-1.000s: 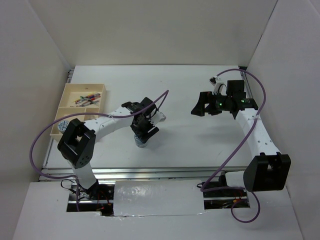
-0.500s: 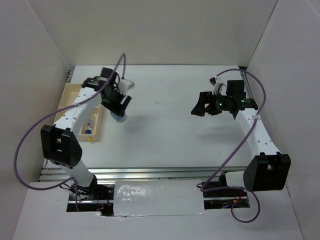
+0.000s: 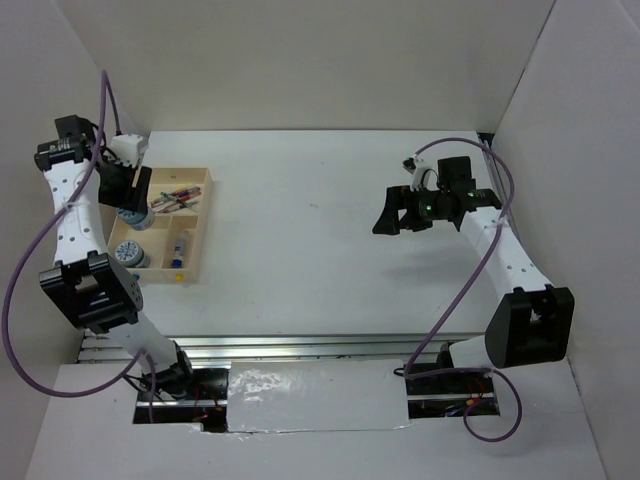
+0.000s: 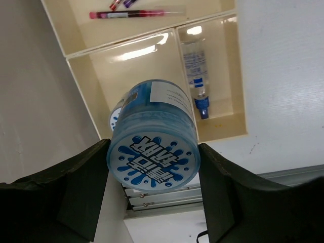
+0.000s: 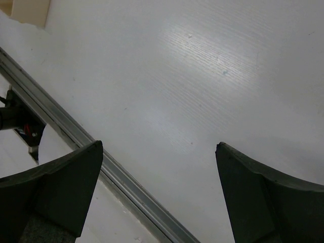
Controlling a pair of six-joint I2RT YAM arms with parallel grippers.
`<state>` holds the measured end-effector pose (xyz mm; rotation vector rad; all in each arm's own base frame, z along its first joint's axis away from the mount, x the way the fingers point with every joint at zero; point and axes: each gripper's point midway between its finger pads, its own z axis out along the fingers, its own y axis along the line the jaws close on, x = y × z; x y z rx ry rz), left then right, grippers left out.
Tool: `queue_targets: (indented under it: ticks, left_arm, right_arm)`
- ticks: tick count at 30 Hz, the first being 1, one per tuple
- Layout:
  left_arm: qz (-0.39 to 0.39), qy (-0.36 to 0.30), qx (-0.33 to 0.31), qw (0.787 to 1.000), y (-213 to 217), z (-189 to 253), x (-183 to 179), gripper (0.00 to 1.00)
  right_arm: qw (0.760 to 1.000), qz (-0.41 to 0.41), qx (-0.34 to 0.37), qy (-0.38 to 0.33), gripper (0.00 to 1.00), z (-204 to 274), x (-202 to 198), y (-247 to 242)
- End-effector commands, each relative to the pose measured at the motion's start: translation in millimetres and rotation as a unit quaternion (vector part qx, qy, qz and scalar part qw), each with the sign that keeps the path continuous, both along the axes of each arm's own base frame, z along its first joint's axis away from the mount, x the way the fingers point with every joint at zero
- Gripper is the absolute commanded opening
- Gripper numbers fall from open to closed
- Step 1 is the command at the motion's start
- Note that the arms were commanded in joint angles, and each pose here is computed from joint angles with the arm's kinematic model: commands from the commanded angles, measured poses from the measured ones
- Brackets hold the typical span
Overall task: Sort the stationery into containers
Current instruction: Place the stationery in the storage box.
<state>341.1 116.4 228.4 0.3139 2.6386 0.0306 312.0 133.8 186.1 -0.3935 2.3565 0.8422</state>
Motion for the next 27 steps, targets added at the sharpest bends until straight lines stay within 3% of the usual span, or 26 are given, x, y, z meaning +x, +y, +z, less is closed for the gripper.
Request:
queue_targets:
  ticks: [1,27]
  left_arm:
    - [-0.019,0.0,-0.028,0.999,8.7,-1.7,-1.3,0.31]
    - [-0.009,0.05,-0.011,0.999,13.8,-76.8,44.7,0.3]
  right_arm:
    - [1.0,0.011,-0.01,-0.009,0.98,8.2,5.0,3.2]
    - [1.0,0.016,-0.015,0.001,0.97,-1.4,2.1,3.0]
